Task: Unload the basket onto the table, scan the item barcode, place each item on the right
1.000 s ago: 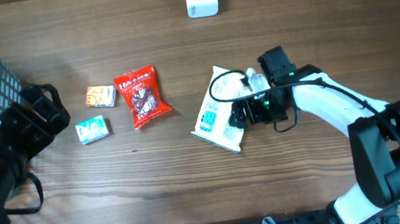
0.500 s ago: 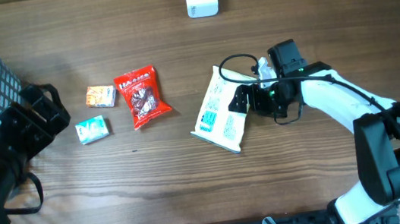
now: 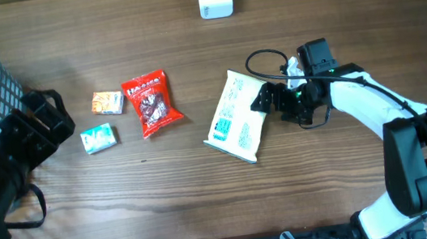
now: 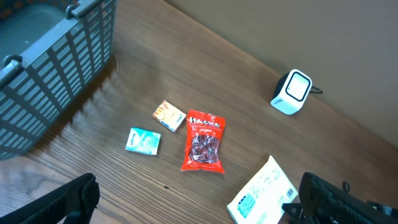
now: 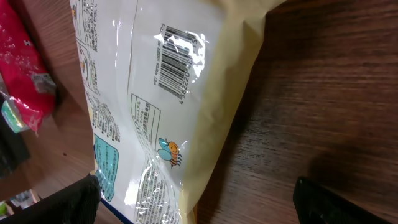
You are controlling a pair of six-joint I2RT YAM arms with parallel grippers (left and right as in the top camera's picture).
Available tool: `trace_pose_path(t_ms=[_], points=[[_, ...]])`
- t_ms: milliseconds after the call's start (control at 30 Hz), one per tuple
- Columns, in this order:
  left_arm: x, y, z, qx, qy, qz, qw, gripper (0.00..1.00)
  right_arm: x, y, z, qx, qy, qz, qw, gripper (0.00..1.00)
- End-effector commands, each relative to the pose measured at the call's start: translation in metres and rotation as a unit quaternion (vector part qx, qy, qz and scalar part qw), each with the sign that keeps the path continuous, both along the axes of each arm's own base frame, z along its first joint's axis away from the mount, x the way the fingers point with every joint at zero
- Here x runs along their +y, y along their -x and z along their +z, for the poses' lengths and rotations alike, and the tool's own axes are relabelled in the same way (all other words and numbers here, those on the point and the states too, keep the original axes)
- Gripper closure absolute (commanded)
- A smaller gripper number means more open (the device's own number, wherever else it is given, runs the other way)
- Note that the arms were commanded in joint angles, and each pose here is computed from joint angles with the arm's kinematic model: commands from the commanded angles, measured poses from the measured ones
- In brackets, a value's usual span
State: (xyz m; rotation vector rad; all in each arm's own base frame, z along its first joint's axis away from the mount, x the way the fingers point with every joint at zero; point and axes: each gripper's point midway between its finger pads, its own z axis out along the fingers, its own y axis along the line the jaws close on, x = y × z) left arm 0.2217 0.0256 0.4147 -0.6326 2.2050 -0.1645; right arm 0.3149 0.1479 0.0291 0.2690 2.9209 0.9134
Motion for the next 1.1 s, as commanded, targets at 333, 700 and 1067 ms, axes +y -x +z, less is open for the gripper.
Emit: trace_pose_path(t_ms=[333, 700, 1067], points=[[-0.082, -0.031, -0.039, 0.086, 0.132, -0.183, 0.970, 0.00, 0.000, 0.001, -0.003, 0.009, 0.000, -0.005, 1.000, 0.00], [-0.099, -0.115, -0.167, 0.286, 0.166, -0.175, 0.927, 0.00, 0.000, 0.002, -0.003, -0.002, 0.002, 0.012, 1.000, 0.00], [-0.200, -0.100, -0.306, 0.401, 0.202, -0.401, 0.798, 0.00, 0.000, 0.001, -0.003, -0.005, 0.003, 0.016, 1.000, 0.00]])
